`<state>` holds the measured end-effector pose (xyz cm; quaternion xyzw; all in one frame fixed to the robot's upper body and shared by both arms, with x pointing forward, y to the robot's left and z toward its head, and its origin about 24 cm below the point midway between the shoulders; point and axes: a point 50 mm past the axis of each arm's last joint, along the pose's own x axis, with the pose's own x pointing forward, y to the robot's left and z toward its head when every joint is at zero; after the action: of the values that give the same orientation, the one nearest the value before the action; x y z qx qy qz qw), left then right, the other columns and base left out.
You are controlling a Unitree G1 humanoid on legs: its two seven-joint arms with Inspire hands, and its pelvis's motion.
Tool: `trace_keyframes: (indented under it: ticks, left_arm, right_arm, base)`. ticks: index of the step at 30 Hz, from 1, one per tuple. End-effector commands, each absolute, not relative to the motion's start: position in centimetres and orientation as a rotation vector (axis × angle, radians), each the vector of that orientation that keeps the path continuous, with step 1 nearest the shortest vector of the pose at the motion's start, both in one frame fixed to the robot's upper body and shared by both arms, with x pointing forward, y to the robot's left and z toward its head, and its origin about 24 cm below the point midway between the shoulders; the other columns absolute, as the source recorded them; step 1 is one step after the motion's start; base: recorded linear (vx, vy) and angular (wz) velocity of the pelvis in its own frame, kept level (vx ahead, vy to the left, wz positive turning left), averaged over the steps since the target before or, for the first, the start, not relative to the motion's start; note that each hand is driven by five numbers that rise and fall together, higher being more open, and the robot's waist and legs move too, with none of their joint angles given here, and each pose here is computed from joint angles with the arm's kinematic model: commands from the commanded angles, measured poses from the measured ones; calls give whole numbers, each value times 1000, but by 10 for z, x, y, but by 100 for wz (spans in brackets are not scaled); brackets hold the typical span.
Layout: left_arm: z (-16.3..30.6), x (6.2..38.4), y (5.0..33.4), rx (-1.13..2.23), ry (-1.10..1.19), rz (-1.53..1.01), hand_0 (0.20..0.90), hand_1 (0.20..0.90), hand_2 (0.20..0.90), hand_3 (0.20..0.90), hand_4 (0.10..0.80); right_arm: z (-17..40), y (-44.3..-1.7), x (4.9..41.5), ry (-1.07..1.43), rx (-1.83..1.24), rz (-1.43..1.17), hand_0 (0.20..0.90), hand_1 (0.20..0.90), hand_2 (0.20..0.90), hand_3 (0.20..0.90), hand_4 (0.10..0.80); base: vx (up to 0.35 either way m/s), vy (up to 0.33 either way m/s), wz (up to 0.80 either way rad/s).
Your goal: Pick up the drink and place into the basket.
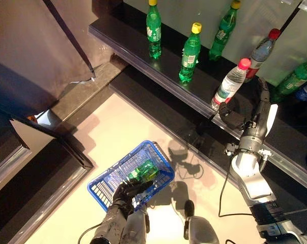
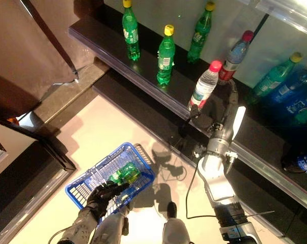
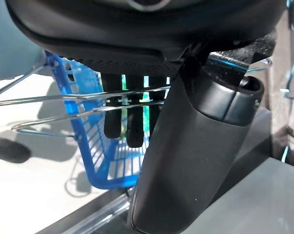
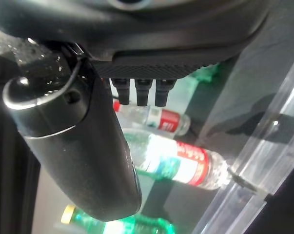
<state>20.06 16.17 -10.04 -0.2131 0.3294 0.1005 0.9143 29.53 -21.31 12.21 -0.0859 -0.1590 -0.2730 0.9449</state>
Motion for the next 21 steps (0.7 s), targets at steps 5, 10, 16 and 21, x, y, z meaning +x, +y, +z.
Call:
trace_keyframes:
  ticks: [5, 10, 16, 21]
  left_arm:
    - [-97, 186, 179, -366, 575, 199, 300, 300, 300, 200, 100]
    - [-102, 182, 171, -359, 608, 153, 300, 300, 300, 200, 100]
    - [-91, 200, 174, -324, 554, 120, 300, 300, 300, 200, 100]
    - [-77, 222, 182, -314, 482, 119, 300, 300, 300, 200, 100]
  right_arm:
    - [150, -204, 313, -381, -100, -539, 900, 900, 900, 900, 800]
    - [152, -206, 324, -339, -44, -563, 900, 900, 900, 900, 800]
    - [176, -221, 333, -400, 78, -620, 900, 900, 900, 900, 800]
    - [223, -230, 349, -500, 133, -666, 900, 900, 900, 900, 800]
  base:
    - [28, -37, 0]
    - [48, 103, 2]
    - [-84, 104, -2]
    - [-137, 38, -5]
